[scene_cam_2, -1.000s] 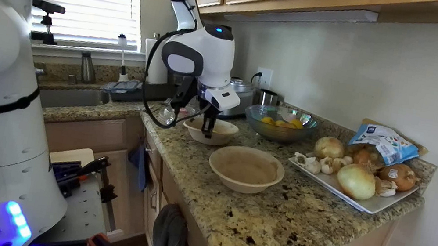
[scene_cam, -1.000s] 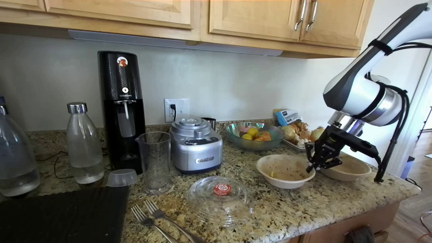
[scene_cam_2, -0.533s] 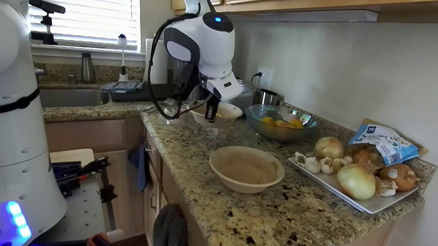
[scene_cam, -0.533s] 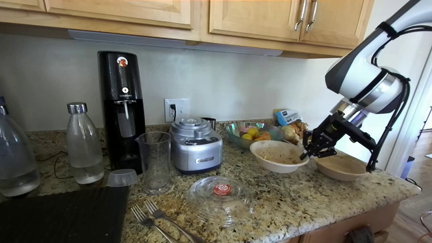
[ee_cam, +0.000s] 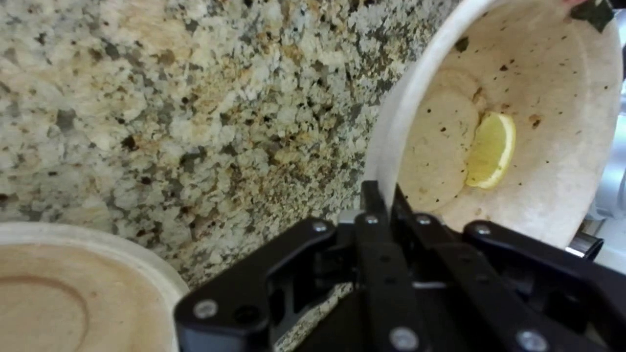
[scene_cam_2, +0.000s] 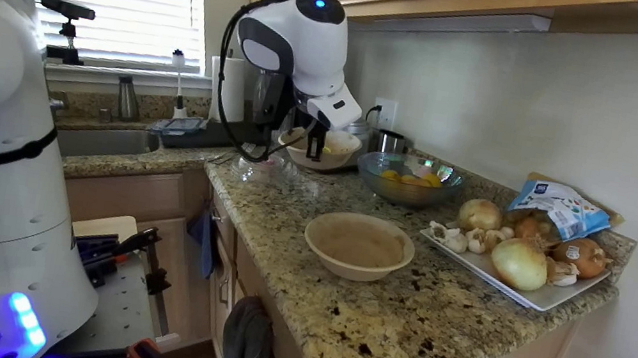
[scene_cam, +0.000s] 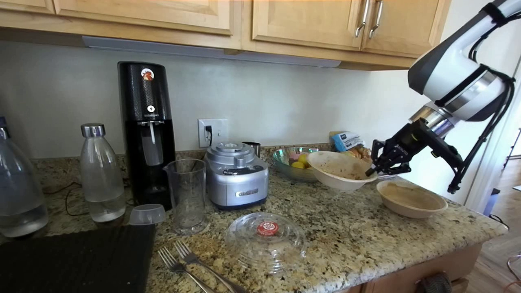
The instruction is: Pick the bowl on the left and place it in the bowl on the right
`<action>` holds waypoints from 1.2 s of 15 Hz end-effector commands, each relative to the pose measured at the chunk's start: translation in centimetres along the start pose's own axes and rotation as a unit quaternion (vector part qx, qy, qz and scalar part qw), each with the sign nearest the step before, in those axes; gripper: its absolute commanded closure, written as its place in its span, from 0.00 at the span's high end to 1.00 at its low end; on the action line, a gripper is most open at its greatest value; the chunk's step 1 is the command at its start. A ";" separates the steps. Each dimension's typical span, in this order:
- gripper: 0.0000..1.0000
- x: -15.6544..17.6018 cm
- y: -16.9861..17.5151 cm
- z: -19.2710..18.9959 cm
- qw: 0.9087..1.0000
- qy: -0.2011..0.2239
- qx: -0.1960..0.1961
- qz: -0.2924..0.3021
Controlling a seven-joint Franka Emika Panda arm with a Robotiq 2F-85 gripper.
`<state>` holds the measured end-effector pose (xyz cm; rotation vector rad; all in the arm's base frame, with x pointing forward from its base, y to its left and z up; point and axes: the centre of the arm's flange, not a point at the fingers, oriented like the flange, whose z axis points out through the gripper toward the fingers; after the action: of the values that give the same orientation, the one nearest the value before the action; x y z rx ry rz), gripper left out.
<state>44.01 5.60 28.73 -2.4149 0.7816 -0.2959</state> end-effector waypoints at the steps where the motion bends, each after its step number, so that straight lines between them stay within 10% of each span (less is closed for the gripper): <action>1: 0.04 0.3 1.7 -3.9 1.000 0.007 -0.006 -0.005; 18: 0.03 2.4 4.1 -3.8 0.999 0.028 -0.035 -0.018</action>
<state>42.71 0.29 29.32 -2.4958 0.7865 -0.3430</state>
